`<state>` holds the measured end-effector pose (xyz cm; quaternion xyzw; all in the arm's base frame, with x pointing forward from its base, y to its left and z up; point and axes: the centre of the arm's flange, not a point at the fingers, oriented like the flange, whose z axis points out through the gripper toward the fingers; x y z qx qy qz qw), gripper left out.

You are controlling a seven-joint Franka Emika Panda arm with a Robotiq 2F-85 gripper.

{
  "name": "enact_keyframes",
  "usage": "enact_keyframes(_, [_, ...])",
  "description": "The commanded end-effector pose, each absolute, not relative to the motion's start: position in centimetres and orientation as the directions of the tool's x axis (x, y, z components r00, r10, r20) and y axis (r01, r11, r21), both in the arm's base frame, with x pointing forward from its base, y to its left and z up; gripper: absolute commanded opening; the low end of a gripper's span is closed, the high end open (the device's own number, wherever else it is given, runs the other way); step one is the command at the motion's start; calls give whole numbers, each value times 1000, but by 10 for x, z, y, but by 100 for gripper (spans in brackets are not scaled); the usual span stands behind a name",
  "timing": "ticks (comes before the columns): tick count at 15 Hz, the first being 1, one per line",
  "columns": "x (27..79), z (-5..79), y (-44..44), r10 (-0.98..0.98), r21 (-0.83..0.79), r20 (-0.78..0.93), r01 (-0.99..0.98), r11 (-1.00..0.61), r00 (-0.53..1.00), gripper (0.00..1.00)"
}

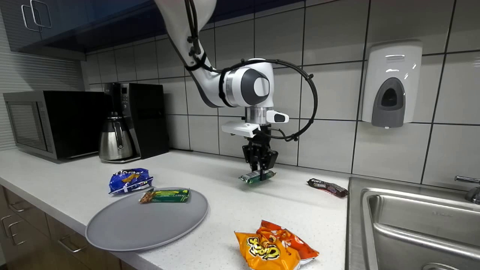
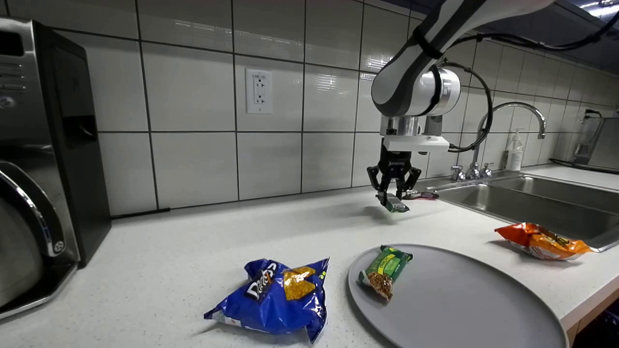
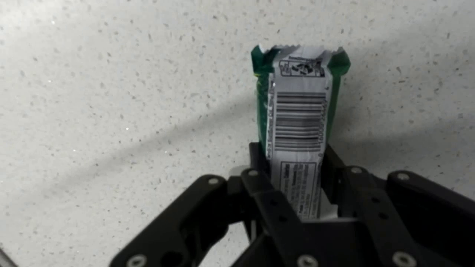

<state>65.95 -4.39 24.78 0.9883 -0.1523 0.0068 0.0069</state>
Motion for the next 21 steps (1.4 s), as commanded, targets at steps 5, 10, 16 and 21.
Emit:
enact_keyframes(5, [594,281,-14,-396,-9,-20,-396,-918,918,14])
enact_keyframes(10, [559,288,8,-457,-1,-41,-457,-889,889,14])
enact_keyframes(16, [521,287,40,-553,30,-61,-552,-833,831,14])
enact_keyframes(21, [494,281,65,-625,50,-74,-623,-781,777,14])
